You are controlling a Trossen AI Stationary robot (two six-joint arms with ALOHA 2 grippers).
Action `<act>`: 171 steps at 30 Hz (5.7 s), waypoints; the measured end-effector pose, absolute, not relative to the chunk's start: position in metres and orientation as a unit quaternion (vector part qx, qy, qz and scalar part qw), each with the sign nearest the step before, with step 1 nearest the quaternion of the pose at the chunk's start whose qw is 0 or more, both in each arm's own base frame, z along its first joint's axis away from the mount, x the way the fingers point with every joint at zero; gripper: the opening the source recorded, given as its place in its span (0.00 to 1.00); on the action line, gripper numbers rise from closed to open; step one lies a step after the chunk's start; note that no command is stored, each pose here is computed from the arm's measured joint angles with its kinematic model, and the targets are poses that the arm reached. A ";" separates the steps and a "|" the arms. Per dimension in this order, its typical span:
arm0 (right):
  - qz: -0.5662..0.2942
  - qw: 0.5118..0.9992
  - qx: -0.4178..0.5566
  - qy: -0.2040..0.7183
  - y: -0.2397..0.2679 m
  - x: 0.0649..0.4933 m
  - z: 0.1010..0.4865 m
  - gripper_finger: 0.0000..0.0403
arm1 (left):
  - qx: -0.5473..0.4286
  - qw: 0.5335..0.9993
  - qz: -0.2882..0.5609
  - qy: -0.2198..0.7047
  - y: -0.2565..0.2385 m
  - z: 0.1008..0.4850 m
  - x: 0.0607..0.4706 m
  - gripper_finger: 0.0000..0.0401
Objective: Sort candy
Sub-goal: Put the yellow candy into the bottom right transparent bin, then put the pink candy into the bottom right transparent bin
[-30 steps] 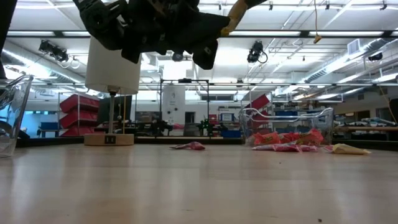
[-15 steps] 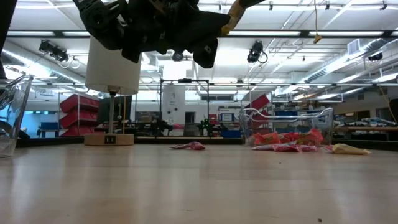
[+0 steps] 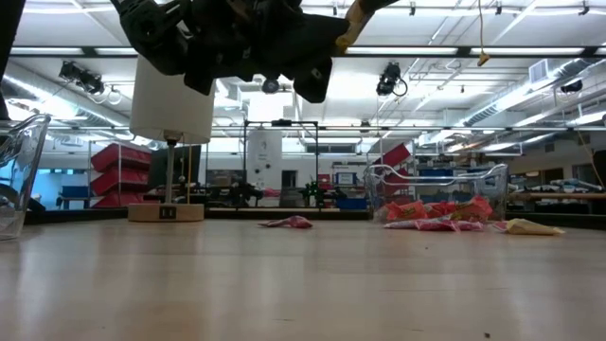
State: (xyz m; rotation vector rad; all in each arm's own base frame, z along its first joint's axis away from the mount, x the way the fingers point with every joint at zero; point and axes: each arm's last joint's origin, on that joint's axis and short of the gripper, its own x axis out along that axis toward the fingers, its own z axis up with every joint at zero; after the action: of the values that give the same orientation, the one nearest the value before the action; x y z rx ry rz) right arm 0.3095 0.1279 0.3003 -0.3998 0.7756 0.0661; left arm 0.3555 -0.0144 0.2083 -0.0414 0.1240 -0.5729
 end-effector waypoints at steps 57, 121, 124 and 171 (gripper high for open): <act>-0.112 0.780 0.217 0.576 0.147 0.125 0.347 0.00 | -0.030 0.967 -0.231 0.102 -0.011 0.201 0.356 0.42; -0.125 0.669 0.338 0.650 0.176 0.100 0.194 0.10 | -0.027 0.971 -0.214 0.107 -0.011 0.200 0.356 0.42; -0.127 0.669 0.340 0.649 0.176 0.101 0.194 0.10 | -0.027 0.972 -0.205 0.108 -0.010 0.199 0.356 0.42; -0.054 0.857 0.246 0.449 0.158 0.156 0.328 0.30 | -0.148 0.936 0.149 0.283 0.021 0.164 0.342 0.42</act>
State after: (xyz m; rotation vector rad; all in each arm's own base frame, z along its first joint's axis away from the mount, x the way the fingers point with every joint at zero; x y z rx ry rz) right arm 0.1562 0.1581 0.3279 0.5168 0.9440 -0.1128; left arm 0.3420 0.0211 0.1638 -0.3025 0.5779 0.3037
